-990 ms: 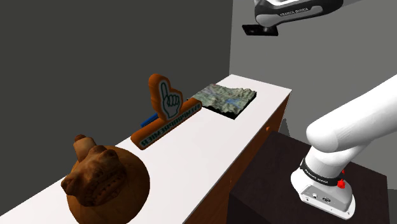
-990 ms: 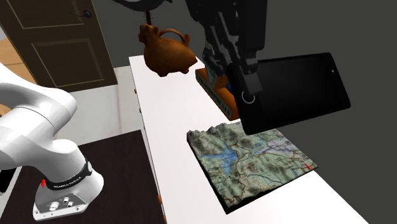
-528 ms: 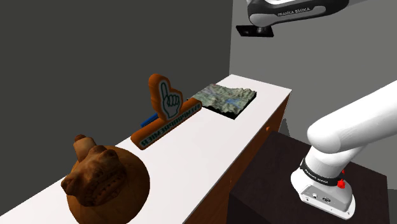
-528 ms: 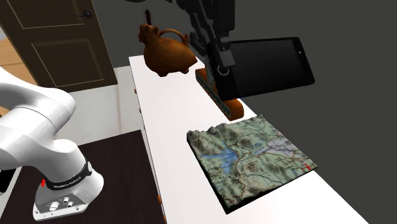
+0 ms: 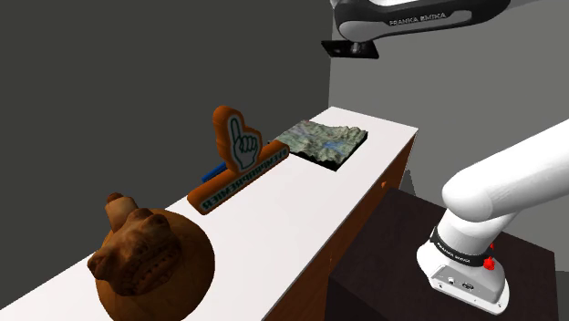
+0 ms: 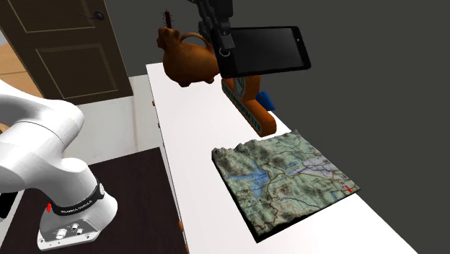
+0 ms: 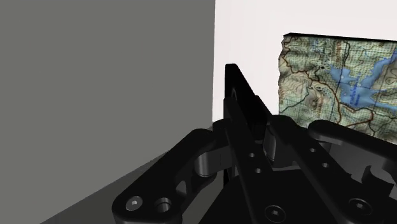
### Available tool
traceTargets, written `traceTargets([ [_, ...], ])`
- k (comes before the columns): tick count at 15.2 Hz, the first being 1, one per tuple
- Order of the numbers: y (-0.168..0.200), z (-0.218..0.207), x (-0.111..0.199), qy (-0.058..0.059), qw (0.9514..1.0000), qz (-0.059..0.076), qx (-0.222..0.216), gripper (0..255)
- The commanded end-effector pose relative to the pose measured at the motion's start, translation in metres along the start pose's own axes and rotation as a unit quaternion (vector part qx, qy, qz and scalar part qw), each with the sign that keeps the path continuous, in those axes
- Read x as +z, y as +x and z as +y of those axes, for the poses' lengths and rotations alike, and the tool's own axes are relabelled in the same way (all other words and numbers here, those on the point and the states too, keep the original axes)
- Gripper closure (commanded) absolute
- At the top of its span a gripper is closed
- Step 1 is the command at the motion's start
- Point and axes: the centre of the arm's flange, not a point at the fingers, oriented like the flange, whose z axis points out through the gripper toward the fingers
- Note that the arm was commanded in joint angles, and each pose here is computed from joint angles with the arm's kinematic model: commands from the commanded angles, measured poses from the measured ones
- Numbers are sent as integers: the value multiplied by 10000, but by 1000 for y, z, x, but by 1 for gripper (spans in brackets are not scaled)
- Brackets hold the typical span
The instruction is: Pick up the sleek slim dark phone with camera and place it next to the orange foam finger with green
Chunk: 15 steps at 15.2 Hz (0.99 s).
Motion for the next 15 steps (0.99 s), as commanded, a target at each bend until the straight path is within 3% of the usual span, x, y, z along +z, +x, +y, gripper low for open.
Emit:
traceTargets([
  [1,1,-19,-20,-1,10000,-6,4,255],
  [15,14,-141,-159,-1,10000,-6,4,255],
])
